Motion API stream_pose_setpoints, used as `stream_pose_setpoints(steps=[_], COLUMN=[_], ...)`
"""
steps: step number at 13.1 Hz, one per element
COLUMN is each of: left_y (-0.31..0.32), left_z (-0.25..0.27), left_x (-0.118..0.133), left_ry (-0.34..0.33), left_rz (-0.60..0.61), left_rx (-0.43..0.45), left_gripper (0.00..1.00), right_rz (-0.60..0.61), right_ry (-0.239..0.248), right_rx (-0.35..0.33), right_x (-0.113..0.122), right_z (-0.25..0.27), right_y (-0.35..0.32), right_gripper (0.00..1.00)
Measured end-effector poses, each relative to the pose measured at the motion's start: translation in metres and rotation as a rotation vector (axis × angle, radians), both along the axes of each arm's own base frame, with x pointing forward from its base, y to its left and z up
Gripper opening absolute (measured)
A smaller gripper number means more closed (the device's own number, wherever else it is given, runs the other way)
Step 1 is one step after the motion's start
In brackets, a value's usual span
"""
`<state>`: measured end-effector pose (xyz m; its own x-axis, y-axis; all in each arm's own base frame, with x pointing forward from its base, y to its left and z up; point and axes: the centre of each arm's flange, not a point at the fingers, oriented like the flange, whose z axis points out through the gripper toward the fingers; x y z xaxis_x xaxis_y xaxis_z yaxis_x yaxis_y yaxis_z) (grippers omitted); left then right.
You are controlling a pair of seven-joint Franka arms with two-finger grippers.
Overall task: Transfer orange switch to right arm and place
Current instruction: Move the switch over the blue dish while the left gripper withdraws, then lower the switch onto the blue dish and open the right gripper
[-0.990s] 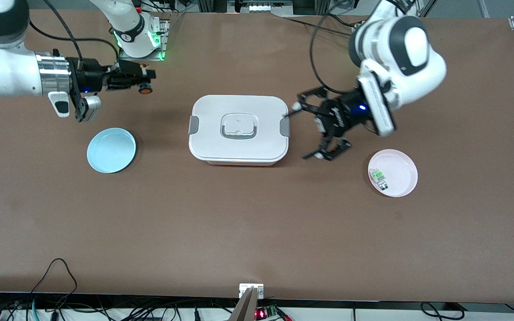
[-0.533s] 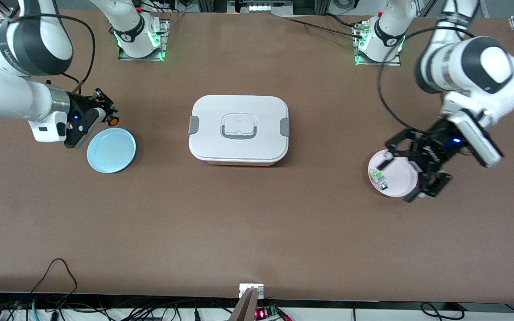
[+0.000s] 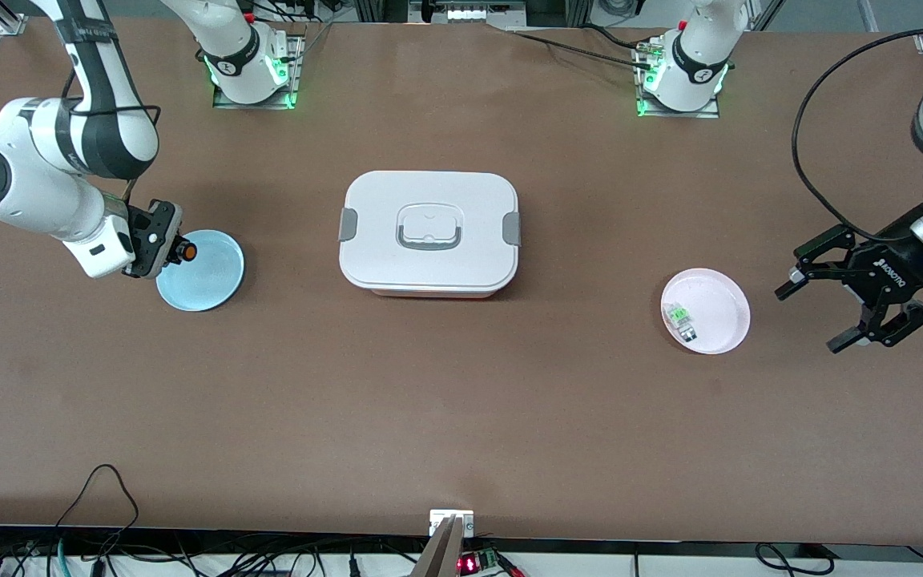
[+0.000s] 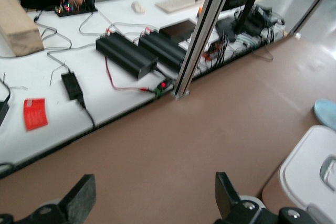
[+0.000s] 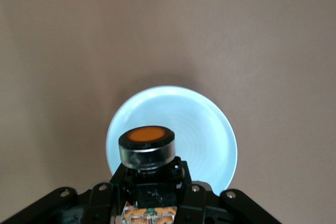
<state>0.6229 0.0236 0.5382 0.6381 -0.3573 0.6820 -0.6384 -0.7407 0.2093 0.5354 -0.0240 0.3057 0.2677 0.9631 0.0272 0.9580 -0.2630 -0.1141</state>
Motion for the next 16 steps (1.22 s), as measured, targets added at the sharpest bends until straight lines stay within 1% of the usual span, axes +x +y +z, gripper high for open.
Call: stream_pose_setpoints(steps=[2, 4, 6, 8, 9, 10, 12, 13, 15, 16], left_y=[0.007, -0.004, -0.037, -0.076, -0.091, -0.099, -0.098, -0.097, -0.097, -0.094], left_z=[0.014, 0.039, 0.063, 0.084, 0.092, 0.097, 0.099, 0.098, 0.097, 0.097], left_x=[-0.010, -0.018, -0.025, -0.038, -0.046, -0.053, -0.060, -0.061, -0.063, -0.063], left_ry=[0.074, 0.160, 0.255, 0.365, 0.411, 0.448, 0.505, 0.524, 0.551, 0.557], left_rz=[-0.003, 0.008, 0.072, 0.171, 0.229, 0.276, 0.339, 0.366, 0.401, 0.411], left_rx=[0.106, 0.208, 0.304, 0.400, 0.437, 0.455, 0.461, 0.455, 0.447, 0.445], left_gripper=[1.00, 1.00, 1.00, 1.00, 1.00, 1.00, 1.00, 1.00, 1.00, 1.00], right_rz=[0.021, 0.038, 0.062, 0.080, 0.084, 0.085, 0.086, 0.086, 0.086, 0.085], right_ry=[-0.028, -0.061, -0.097, -0.111, -0.113, -0.115, -0.118, -0.119, -0.121, -0.124], right_rx=[-0.007, -0.016, -0.026, -0.031, -0.033, -0.034, -0.035, -0.036, -0.036, -0.036], right_x=[-0.009, -0.017, -0.023, -0.027, -0.027, -0.027, -0.027, -0.027, -0.027, -0.025], right_z=[-0.033, -0.061, -0.085, -0.102, -0.107, -0.111, -0.115, -0.116, -0.116, -0.115], right_y=[-0.009, -0.011, -0.012, -0.012, -0.012, -0.013, -0.013, -0.013, -0.013, -0.013], right_gripper=[0.40, 0.40, 0.40, 0.40, 0.40, 0.40, 0.40, 0.45, 0.66, 0.75])
